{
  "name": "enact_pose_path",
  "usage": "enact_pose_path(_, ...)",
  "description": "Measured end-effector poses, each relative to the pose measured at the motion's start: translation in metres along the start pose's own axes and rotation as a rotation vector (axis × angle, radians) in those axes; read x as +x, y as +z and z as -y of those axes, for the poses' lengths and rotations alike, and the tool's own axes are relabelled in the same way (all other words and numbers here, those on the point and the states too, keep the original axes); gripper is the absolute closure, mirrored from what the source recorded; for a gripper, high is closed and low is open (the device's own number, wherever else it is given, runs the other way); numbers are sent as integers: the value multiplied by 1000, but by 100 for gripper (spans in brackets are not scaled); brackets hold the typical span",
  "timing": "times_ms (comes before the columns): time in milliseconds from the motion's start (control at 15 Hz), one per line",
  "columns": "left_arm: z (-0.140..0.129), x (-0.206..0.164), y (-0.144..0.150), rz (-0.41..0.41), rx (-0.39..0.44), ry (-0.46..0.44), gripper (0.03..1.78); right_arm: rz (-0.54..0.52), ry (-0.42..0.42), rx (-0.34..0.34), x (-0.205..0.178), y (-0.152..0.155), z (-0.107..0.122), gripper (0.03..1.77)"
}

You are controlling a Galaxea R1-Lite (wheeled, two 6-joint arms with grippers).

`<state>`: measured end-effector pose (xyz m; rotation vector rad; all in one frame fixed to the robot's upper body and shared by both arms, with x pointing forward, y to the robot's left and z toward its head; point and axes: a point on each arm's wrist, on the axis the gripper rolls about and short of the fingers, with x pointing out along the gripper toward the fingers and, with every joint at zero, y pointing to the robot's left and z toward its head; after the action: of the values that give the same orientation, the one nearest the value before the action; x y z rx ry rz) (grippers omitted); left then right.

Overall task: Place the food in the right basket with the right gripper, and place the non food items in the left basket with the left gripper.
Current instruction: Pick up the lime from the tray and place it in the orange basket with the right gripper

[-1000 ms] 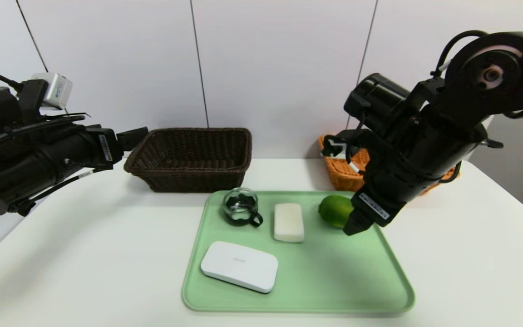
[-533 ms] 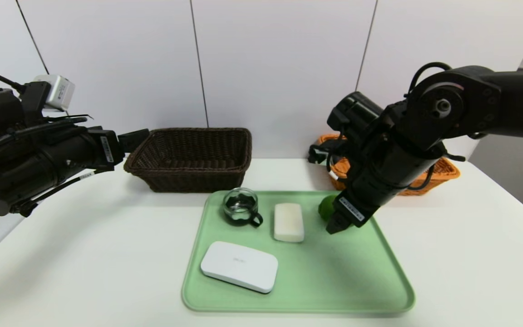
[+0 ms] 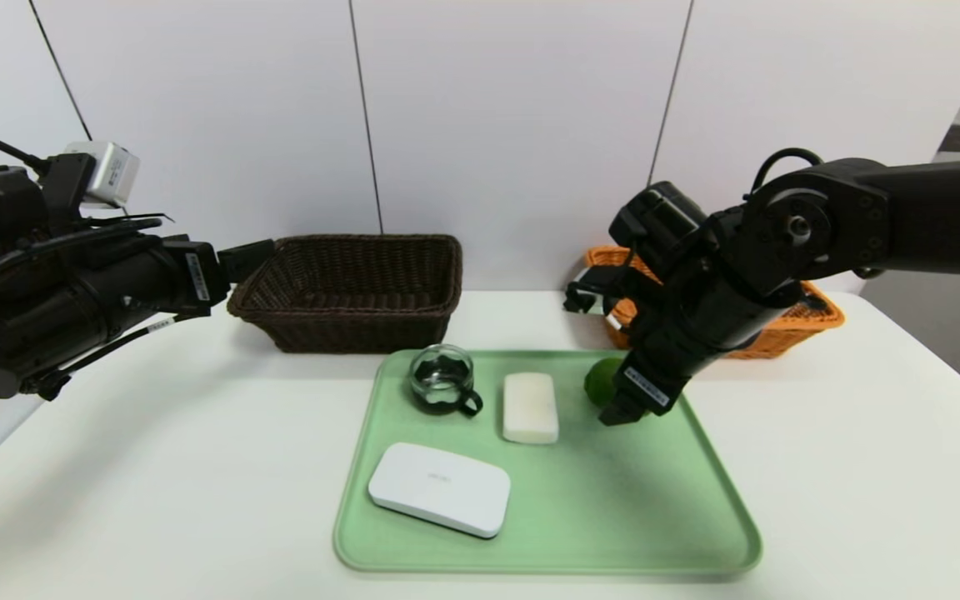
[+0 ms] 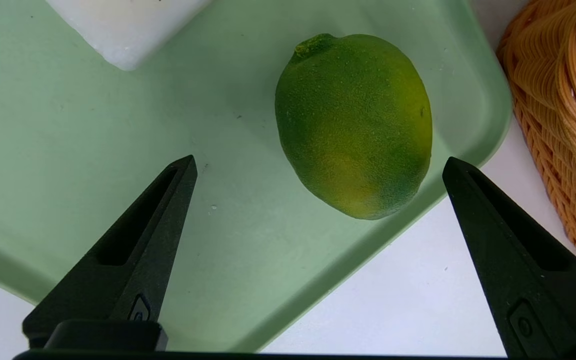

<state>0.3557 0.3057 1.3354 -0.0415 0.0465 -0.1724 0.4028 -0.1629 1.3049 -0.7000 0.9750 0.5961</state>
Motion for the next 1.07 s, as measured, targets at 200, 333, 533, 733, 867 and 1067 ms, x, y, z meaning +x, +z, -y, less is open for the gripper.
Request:
enact_pose_path(200,0,0,0,0,0,0,12,-3,-6,4,4,-2,5,10)
enact_pose_path(333,0,0,0,-1,0,0,12,-4,-10,8,8,-3,9,10)
enact_pose_path(533,0,0,0,0,1,0,12,-9,-12,11,16,-5,14,10)
enact_pose_path(733,0,0,0,-1,0,0,12,8,3,15,24,-2,16,10)
enact_pose_path(867,0,0,-1,-2,0,0,12,15,10,17,30,-1,17,10)
enact_pose_path(1067,0,1,-1,-3,0,0,12,6,22,15,39,0,16,10)
